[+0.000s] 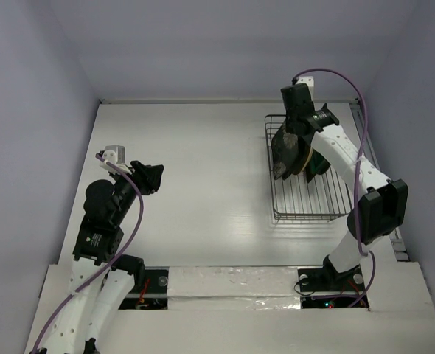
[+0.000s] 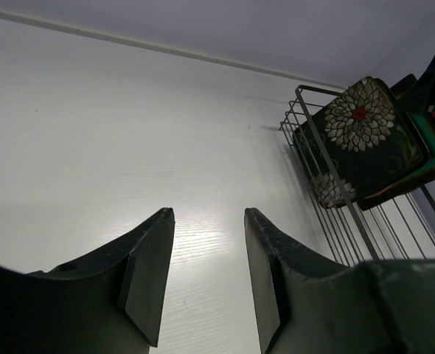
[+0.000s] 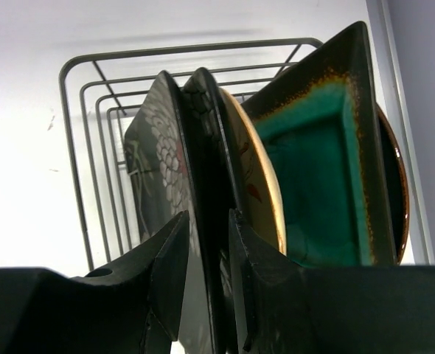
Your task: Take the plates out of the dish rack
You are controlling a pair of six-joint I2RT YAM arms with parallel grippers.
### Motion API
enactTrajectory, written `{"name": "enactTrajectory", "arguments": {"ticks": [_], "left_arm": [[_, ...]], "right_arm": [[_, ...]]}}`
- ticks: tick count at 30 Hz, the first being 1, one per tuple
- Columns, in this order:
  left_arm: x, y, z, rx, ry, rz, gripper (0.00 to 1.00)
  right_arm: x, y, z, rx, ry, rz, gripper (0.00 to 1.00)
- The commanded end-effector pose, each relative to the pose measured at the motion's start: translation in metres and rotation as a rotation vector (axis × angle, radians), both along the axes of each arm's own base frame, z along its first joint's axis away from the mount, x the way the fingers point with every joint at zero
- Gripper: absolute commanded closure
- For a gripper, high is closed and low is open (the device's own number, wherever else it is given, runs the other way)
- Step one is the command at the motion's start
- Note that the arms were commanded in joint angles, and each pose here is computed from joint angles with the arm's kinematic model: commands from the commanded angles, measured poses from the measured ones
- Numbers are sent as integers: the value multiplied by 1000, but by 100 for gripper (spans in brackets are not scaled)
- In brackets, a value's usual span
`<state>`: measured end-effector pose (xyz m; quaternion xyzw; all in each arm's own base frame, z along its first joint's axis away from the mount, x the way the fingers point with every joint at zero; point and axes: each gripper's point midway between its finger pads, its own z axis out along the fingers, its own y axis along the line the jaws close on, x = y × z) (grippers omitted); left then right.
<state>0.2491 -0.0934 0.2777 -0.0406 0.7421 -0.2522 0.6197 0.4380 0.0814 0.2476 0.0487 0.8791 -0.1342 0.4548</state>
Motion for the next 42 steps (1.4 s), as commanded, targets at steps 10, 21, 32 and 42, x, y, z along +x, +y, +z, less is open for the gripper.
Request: {"name": "enactTrajectory", "arguments": {"ticks": [10,21,32,42], "left_arm": [[0,-1,16,-2,-50,-9,60],[-1,-1,19,-6,-60,-13,60],[-1,-1,18,-6,-60,-11,60],[0,-1,18,-8,-59,-10,60]], "right_arm": [[15,-1,-18,-3,13,1,70],[20,-4,-19,-34,20,-6,84],[12,-13,48,-37,-136,7,100],[-11,-16,107,-43,-253,11,100]]}}
